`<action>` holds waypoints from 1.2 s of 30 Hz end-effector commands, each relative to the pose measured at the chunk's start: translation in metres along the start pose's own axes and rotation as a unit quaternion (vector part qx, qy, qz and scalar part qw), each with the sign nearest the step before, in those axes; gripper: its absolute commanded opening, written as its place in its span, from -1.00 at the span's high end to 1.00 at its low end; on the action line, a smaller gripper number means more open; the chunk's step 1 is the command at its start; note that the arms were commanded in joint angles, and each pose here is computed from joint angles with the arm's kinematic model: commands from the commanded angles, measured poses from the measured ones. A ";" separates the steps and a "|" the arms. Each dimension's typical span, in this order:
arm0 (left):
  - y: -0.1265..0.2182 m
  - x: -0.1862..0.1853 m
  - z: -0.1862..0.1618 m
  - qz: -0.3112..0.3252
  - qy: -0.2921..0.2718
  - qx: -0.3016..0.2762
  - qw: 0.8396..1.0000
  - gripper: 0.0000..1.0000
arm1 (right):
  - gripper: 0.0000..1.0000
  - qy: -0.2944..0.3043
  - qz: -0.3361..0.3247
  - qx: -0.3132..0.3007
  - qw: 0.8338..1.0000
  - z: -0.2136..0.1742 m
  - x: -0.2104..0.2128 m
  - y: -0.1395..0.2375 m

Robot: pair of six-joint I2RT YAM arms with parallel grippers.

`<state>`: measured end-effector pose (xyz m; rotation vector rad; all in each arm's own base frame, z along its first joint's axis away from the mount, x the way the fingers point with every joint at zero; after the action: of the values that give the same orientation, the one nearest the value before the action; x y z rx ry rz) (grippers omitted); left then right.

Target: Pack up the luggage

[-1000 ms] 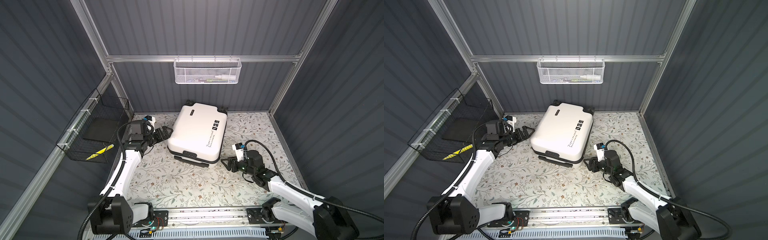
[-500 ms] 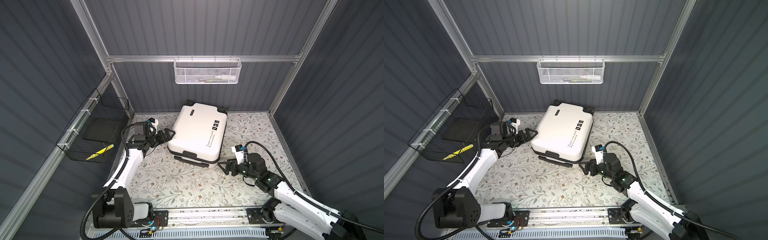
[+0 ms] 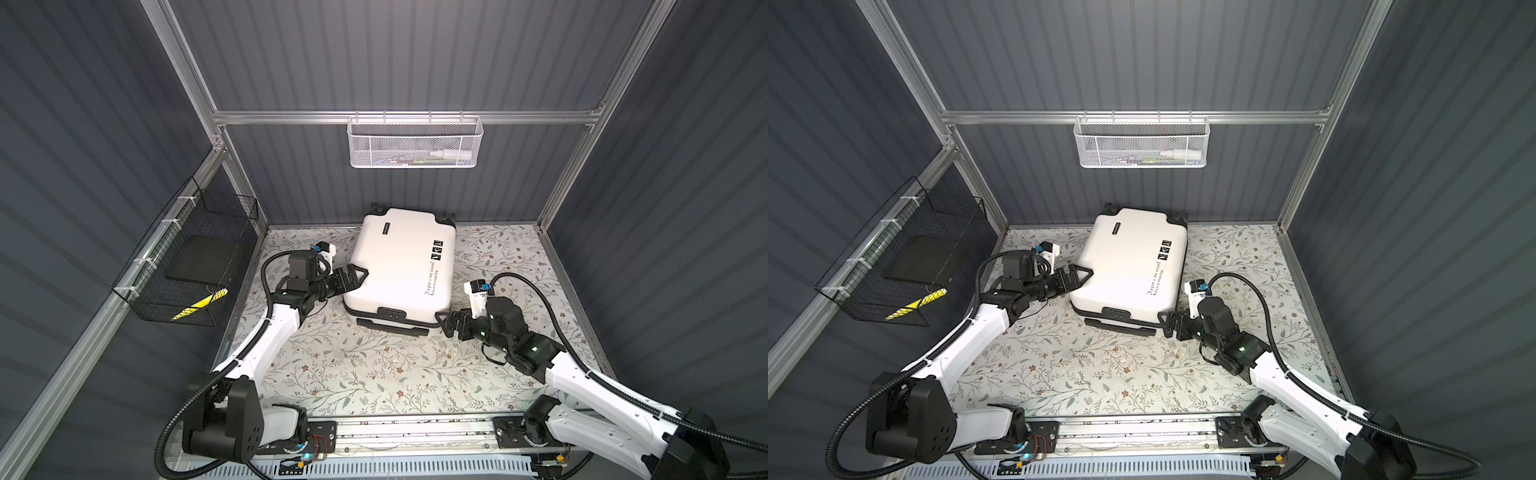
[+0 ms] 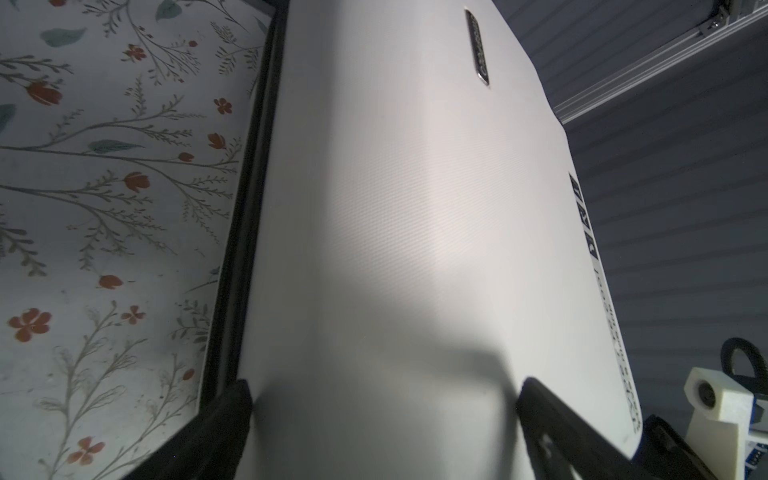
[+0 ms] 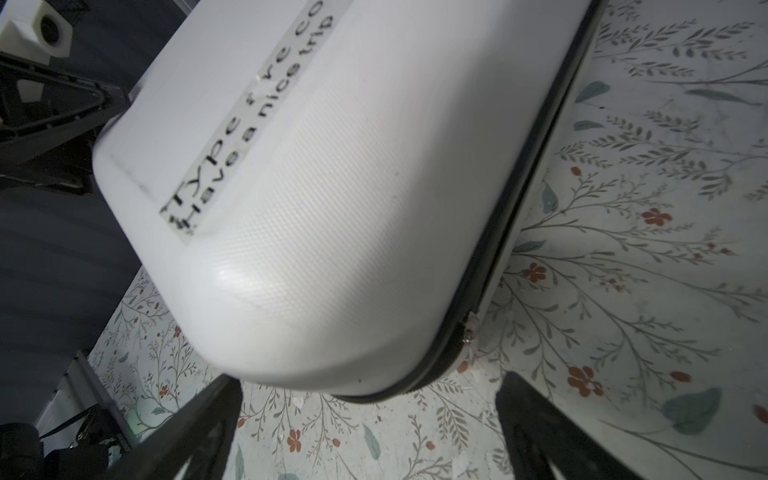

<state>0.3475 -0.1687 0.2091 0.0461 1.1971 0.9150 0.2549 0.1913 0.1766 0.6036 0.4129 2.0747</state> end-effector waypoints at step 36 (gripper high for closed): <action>0.042 0.047 -0.098 0.086 -0.009 -0.027 0.996 -0.99 | -0.98 -0.310 0.051 -0.027 0.949 -0.072 -0.037 0.028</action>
<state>0.2498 -0.1599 0.1609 0.1241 1.1676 1.0580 0.2086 0.1308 0.1141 1.1323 0.0884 1.8297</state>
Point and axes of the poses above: each gripper's point midway between its finger pads, its own y axis back along the fingers, its own x axis along the line the jaws close on, z = x × y, the point moved 1 cm from there along y, back along the fingers, and after that the axes turned 13 degrees about y, right-handed, at the moved point
